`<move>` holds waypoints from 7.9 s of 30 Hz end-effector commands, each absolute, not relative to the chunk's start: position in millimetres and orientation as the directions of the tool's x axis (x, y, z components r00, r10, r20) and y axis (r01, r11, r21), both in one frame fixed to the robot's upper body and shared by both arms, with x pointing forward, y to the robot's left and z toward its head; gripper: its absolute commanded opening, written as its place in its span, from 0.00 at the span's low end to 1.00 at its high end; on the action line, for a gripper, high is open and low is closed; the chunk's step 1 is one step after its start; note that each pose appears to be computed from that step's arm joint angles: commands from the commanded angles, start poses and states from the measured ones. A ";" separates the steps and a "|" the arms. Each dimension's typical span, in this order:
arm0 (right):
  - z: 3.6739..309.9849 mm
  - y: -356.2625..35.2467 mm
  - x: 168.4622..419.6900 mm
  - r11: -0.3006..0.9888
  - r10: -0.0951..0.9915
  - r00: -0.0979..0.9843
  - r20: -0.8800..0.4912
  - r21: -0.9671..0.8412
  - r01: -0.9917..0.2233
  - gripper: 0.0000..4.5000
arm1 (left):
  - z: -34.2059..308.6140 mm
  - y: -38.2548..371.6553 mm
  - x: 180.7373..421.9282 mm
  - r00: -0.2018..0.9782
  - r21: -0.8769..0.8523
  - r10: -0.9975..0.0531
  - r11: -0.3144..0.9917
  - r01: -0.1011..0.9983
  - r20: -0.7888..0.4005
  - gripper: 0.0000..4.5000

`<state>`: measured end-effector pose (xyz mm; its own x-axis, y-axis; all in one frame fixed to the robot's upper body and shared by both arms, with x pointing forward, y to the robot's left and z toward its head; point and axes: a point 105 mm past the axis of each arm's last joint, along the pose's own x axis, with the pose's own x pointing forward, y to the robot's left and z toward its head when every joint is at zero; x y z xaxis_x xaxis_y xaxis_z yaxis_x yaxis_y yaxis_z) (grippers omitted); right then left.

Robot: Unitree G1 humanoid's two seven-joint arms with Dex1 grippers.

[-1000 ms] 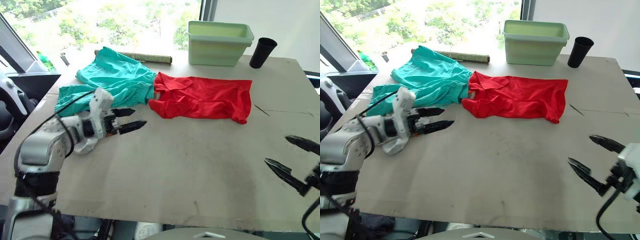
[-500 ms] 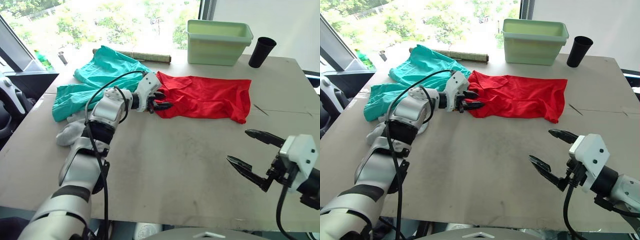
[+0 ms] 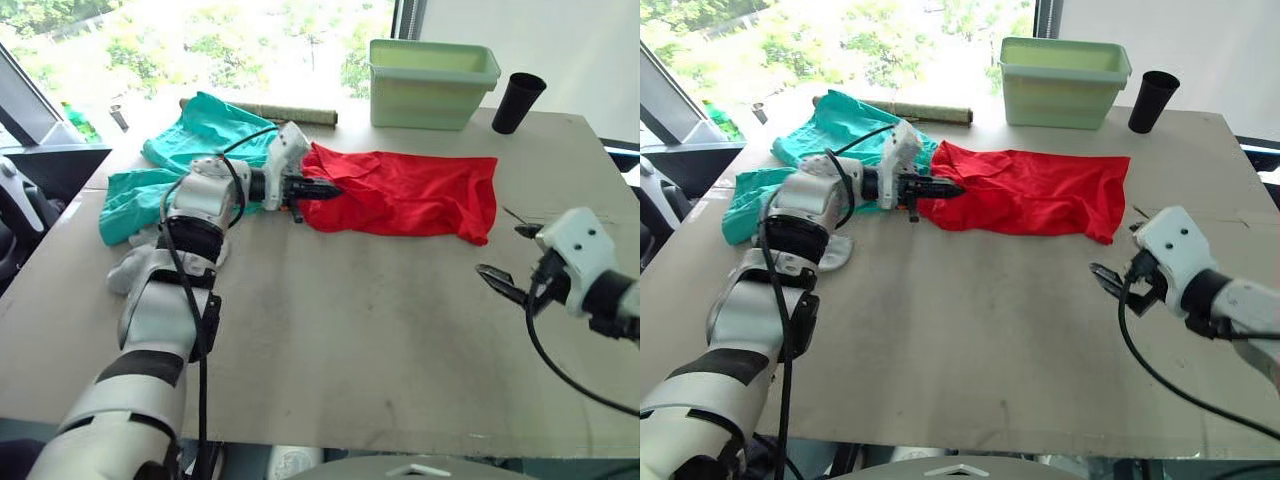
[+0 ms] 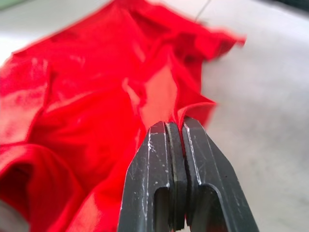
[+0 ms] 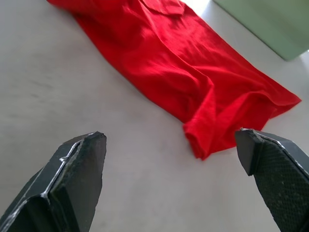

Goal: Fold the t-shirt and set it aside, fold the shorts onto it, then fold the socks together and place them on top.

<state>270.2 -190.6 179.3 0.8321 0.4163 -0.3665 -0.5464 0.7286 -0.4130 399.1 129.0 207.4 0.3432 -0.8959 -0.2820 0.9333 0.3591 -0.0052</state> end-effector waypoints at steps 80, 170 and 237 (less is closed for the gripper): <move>230.4 -271.1 280.3 0.680 0.270 0.924 -0.269 -0.627 -0.381 0.02 | 236.5 162.9 286.3 0.488 0.061 -0.867 0.484 0.873 -0.100 0.00; 82.1 -165.2 207.5 0.847 0.516 0.823 -0.239 -0.001 -0.531 0.00 | 77.0 146.3 285.7 0.609 -0.633 -0.771 0.568 0.526 -0.185 0.02; 113.6 -200.8 187.4 0.599 0.623 0.610 -0.489 -0.202 -0.774 0.59 | 106.9 181.8 244.5 0.278 -0.132 -0.876 0.353 0.926 -0.395 0.72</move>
